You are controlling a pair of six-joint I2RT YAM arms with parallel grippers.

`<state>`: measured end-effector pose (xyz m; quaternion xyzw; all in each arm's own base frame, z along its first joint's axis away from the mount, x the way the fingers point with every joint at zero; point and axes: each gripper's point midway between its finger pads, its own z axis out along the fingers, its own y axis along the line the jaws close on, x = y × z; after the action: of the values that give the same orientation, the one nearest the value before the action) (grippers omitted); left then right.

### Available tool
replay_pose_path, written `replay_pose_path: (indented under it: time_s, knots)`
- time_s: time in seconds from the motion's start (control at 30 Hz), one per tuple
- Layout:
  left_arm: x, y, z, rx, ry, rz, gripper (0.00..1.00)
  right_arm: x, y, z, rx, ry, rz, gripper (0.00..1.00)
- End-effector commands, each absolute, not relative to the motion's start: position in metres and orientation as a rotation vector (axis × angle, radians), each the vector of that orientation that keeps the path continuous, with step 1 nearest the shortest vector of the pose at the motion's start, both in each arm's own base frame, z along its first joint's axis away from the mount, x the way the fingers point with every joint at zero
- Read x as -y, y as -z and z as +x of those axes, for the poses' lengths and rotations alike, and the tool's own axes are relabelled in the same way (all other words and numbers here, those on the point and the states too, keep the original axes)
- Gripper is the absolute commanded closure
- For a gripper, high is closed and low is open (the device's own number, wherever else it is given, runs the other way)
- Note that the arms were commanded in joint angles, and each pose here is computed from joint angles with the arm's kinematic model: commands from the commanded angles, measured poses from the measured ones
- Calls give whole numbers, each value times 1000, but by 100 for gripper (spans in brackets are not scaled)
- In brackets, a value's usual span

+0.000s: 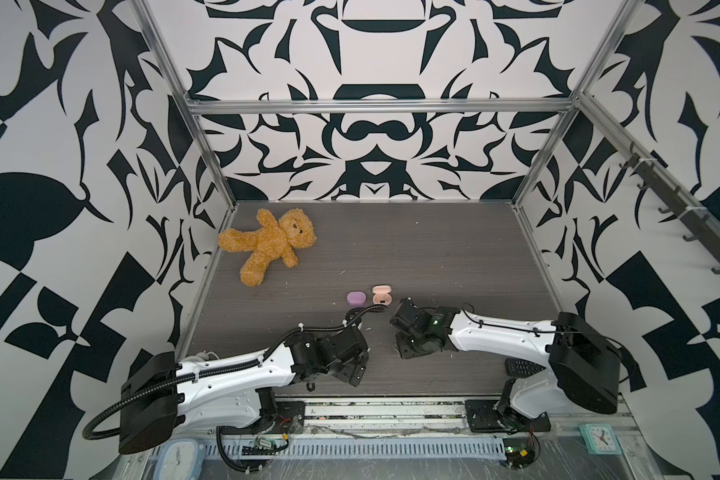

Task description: Insert the wireless bluetooth earbuds into the charging case

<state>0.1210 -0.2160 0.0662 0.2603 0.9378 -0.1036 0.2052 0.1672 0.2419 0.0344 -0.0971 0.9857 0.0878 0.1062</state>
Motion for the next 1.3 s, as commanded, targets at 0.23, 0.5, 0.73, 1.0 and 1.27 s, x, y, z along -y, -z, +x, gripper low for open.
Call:
replay_pose_path:
  time_s: [0.23,0.5,0.73,1.0,1.27]
  knots:
    - [222,-79,124,-2570,321,715,1,-249,-42,177,-2863,-233,-326,71]
    - [223,-79,124,-2564,326,723,1,-246,-39,180,-2862,-192,-329,72]
    - [223,-81,123,-2559,333,723,1,-246,-36,181,-2867,-174,-337,73]
    - [223,-81,123,-2557,338,724,1,-244,-32,182,-2873,-138,-340,74]
    - [224,-81,123,-2556,338,729,1,-241,-30,183,-2878,-97,-345,76]
